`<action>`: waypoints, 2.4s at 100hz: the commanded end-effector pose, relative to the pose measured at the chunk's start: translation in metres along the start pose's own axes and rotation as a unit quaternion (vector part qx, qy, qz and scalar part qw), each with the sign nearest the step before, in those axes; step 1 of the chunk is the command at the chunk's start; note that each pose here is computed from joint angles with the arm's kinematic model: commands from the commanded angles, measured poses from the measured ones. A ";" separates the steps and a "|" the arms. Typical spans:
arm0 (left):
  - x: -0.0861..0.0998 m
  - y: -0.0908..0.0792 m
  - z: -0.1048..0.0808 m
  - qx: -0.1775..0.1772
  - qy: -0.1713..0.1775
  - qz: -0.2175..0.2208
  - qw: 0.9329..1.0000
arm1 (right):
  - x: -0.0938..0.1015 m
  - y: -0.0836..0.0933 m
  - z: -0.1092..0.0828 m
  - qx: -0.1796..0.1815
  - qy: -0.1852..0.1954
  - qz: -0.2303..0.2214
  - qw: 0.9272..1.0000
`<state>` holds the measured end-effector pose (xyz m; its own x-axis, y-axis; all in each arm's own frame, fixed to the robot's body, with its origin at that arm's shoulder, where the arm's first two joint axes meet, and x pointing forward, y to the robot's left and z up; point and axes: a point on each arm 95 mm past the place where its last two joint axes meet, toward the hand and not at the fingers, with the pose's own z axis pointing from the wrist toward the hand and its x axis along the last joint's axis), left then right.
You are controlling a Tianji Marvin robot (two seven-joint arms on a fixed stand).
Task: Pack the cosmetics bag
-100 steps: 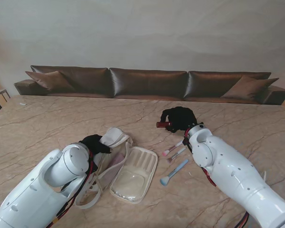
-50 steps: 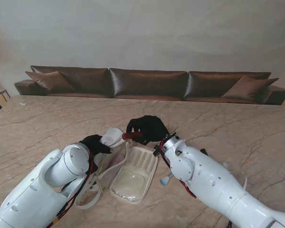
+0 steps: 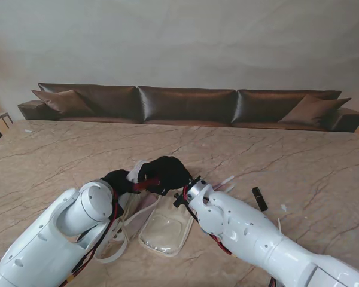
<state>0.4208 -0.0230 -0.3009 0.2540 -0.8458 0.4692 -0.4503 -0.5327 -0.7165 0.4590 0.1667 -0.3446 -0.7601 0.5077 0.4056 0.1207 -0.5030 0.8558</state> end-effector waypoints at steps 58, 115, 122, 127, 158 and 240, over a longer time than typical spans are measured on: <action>0.001 0.007 -0.003 -0.008 0.005 -0.005 1.000 | -0.010 -0.009 -0.018 0.065 -0.001 -0.034 0.997; 0.002 0.006 -0.004 -0.006 0.006 -0.004 1.000 | 0.002 0.012 -0.027 0.052 -0.014 -0.052 0.997; 0.002 0.006 -0.004 -0.006 0.006 -0.005 1.000 | 0.004 0.021 -0.035 0.058 -0.031 -0.062 0.996; 0.002 0.006 -0.004 -0.006 0.006 -0.005 1.000 | 0.004 0.028 -0.042 0.059 -0.047 -0.072 0.995; -0.003 0.004 -0.004 -0.001 0.006 -0.008 1.000 | -0.007 0.070 -0.105 0.083 -0.228 -0.174 0.954; -0.009 0.001 -0.001 0.000 0.001 -0.008 1.000 | -0.025 0.106 -0.225 0.087 -0.529 -0.282 0.796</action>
<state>0.4196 -0.0144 -0.3013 0.2569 -0.8387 0.4803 -0.4330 -0.5441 -0.7186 0.3509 -0.0599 -0.3294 0.2251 0.9699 -0.0925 0.0857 0.0748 0.9935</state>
